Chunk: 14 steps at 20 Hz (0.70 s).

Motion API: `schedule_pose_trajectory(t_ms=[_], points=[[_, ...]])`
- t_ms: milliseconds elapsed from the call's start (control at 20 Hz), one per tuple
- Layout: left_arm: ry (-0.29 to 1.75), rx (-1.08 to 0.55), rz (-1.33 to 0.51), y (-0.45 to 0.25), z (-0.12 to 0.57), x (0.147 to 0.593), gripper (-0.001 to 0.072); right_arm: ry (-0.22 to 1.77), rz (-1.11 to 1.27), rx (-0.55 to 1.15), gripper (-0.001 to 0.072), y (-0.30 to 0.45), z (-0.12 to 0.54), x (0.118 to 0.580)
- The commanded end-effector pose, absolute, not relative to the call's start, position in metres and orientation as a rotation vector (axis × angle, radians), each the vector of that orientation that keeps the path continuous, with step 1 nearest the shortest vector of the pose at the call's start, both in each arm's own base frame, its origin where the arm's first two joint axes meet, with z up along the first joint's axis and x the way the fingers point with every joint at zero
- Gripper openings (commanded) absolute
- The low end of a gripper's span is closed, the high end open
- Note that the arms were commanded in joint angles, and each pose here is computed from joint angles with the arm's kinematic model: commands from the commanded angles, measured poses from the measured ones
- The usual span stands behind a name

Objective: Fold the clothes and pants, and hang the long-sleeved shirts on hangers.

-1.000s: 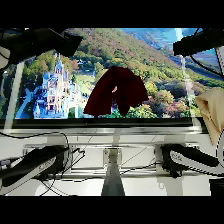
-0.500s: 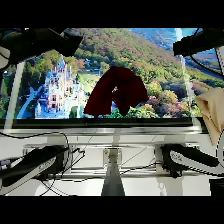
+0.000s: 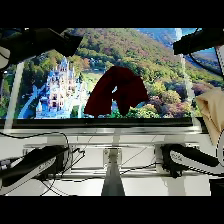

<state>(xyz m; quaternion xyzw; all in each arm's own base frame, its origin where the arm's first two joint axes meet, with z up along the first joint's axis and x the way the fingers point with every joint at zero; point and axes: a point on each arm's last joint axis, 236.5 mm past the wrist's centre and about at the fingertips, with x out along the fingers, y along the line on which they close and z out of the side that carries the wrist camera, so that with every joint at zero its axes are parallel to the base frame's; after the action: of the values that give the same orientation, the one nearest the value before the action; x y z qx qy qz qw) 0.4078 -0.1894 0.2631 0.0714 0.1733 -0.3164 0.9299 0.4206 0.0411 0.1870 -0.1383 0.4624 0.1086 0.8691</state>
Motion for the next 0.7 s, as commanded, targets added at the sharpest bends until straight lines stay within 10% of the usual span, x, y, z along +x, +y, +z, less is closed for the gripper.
schedule_pose_trajectory(t_ms=[0, 350, 600, 650], points=[[0.379, 0.034, -0.656, -0.195, 0.267, 0.404, 0.0698, 1.045, 0.197, -0.316, 0.0017, 0.011, 0.157, 0.418], [0.512, 0.058, -0.715, -0.201, 0.239, 0.384, 0.0698, 1.577, 0.363, 0.258, 0.0016, 0.029, -0.02, 0.294], [0.527, 0.06, -0.723, -0.202, 0.236, 0.381, 0.0699, 1.603, 0.472, 0.673, 0.0024, 0.133, -0.076, 0.25], [0.527, 0.06, -0.723, -0.202, 0.236, 0.381, 0.0699, 1.571, 0.452, 0.703, 0.0118, 0.143, -0.084, 0.254]])
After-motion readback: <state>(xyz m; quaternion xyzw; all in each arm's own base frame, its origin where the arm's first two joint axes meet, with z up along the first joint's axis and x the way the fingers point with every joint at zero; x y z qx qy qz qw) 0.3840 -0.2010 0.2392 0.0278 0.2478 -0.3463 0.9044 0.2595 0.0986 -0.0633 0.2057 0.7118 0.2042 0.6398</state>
